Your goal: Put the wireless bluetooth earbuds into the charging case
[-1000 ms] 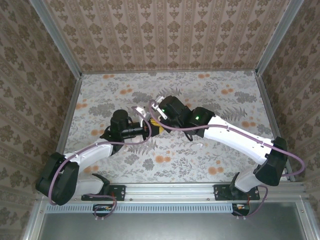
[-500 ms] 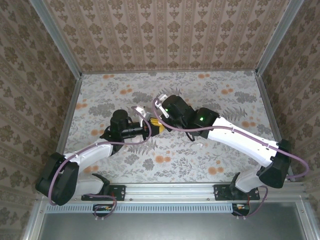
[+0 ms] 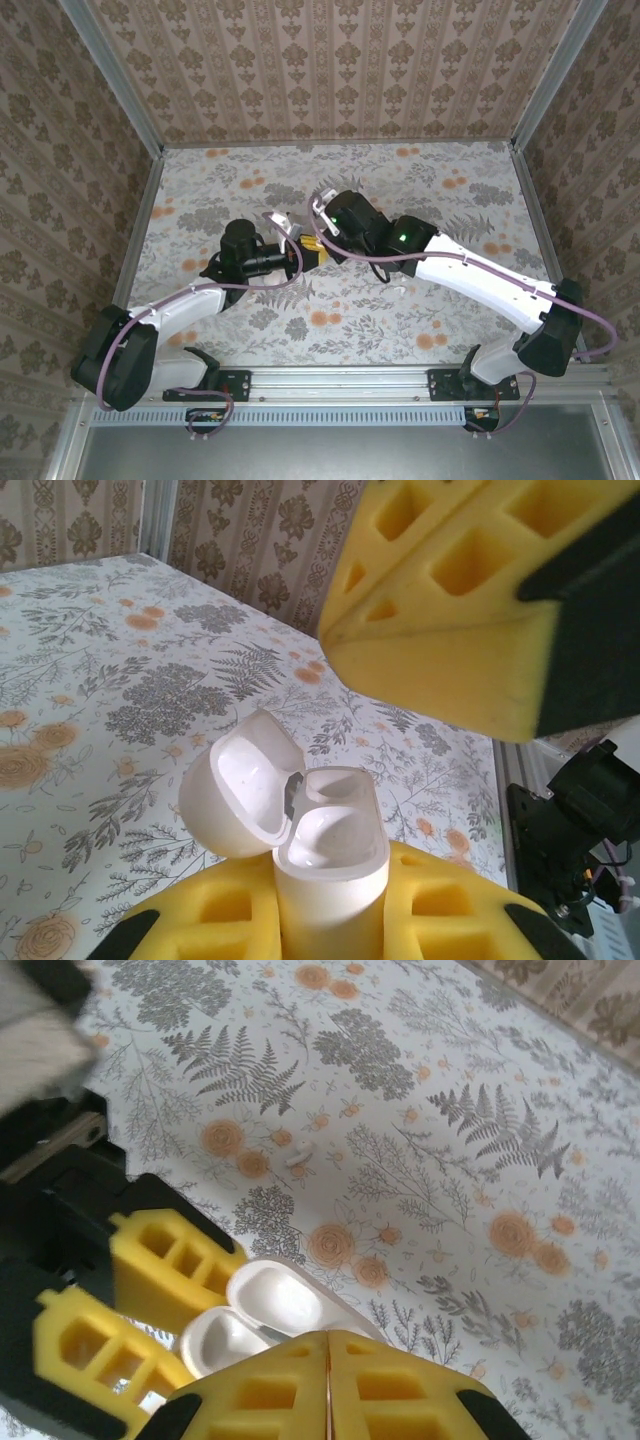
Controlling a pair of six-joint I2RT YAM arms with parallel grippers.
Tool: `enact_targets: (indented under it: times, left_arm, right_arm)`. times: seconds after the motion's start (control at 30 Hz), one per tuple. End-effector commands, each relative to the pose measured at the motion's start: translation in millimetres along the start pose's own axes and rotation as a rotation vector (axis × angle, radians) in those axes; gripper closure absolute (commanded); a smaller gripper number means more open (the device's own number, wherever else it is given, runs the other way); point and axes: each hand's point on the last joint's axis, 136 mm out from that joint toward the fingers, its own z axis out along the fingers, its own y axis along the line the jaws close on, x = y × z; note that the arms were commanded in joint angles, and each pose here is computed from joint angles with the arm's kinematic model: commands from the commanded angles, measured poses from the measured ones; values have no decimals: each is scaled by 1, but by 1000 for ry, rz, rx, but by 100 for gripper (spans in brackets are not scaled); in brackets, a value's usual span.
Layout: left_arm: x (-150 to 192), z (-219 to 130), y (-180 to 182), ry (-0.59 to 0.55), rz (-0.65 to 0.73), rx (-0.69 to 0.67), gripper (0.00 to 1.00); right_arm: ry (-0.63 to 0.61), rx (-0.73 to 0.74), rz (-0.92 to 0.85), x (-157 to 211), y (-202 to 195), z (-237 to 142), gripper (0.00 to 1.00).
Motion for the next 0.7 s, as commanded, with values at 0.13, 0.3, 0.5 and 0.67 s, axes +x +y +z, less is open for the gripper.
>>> enact_targets:
  times: [0.13, 0.3, 0.5, 0.67]
  left_arm:
    - [4, -4, 7, 13, 34, -52, 100]
    - [15, -3, 18, 50, 24, -90, 100]
    - [21, 0, 17, 70, 23, -67, 100]
    - [26, 0, 17, 81, 27, -62, 100]
  right_arm:
    - [-41, -22, 288, 3, -34, -25, 78]
    - [72, -16, 543, 46, -58, -13, 60]
    - [493, 163, 756, 168, -89, 21, 55]
    - [587, 200, 847, 225, -87, 49, 55]
